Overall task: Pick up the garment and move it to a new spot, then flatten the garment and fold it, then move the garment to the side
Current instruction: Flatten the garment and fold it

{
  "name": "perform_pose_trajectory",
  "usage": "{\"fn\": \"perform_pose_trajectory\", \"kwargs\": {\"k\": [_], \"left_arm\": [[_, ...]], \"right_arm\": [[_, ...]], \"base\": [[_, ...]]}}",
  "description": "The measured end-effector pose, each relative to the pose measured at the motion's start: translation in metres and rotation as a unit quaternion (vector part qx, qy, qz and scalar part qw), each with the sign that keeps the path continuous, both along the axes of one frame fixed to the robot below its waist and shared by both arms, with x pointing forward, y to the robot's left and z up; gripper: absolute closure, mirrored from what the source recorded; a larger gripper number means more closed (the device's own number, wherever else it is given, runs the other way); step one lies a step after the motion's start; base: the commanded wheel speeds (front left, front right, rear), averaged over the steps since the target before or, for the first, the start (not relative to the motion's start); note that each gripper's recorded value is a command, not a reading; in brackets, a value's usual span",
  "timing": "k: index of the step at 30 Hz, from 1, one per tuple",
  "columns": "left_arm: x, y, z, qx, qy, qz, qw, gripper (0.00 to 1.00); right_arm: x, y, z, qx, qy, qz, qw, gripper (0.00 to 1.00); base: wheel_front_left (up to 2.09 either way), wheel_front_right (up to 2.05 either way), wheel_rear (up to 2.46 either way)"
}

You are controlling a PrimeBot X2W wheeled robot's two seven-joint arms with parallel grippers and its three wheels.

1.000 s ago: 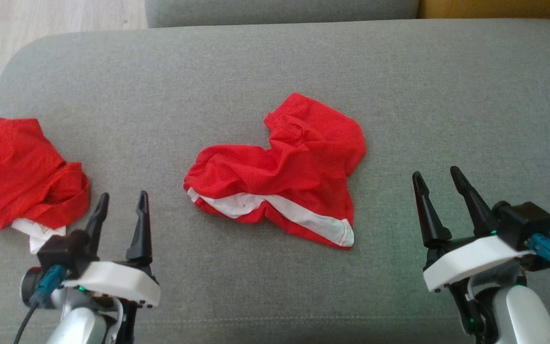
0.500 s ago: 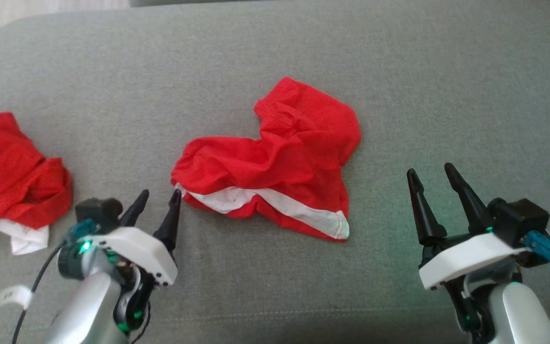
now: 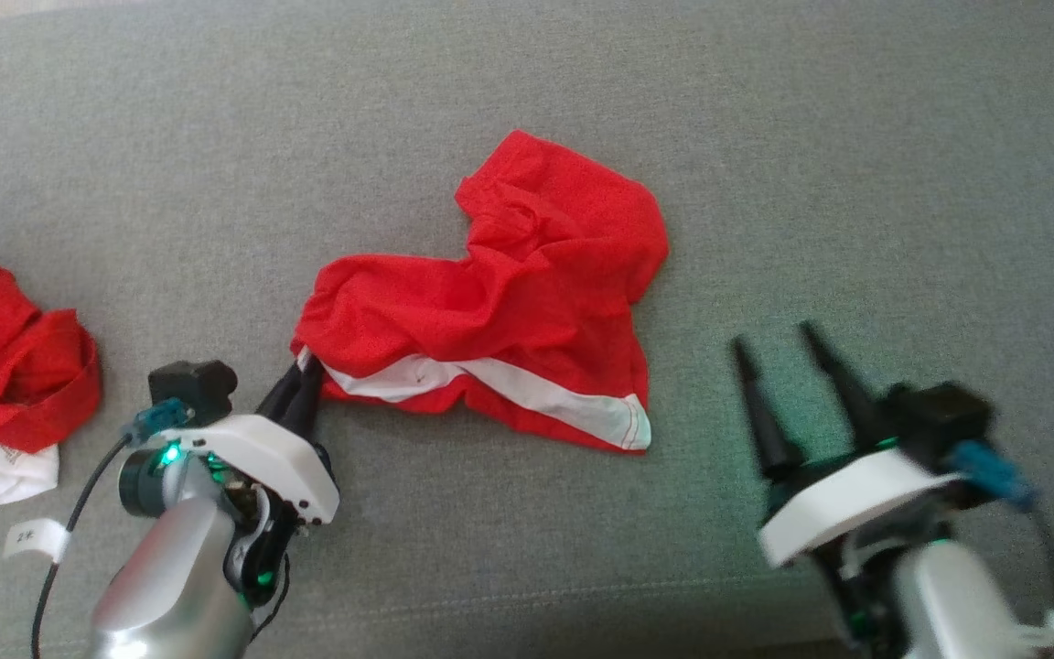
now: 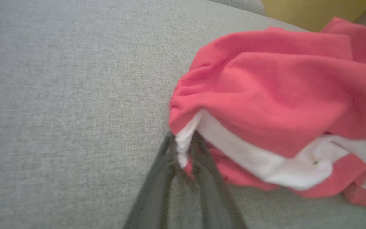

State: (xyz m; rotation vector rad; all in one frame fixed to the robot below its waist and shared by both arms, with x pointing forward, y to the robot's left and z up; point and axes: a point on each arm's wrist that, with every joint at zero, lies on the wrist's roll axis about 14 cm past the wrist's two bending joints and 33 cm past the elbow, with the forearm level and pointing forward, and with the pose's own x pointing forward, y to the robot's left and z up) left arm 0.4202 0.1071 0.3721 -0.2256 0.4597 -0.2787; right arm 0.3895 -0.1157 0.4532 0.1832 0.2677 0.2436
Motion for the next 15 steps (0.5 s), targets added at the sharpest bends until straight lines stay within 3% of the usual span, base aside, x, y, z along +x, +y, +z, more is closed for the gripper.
{"fn": "perform_pose_trajectory", "kwargs": {"k": [9,15], "left_arm": [[0.000,0.002,0.000,0.002,-0.010,-0.003,1.000,1.00],[0.001,0.003,0.002,0.003,-0.018,-0.002,1.000,1.00]], "right_arm": [[-0.040,0.071,-0.062,0.005,0.113,0.115,0.987,0.00],[-0.032,0.082,-0.079,0.002,0.129,0.135,0.982,0.00]], "base": [[0.00,0.00,0.00],[0.00,0.00,0.00]]}}
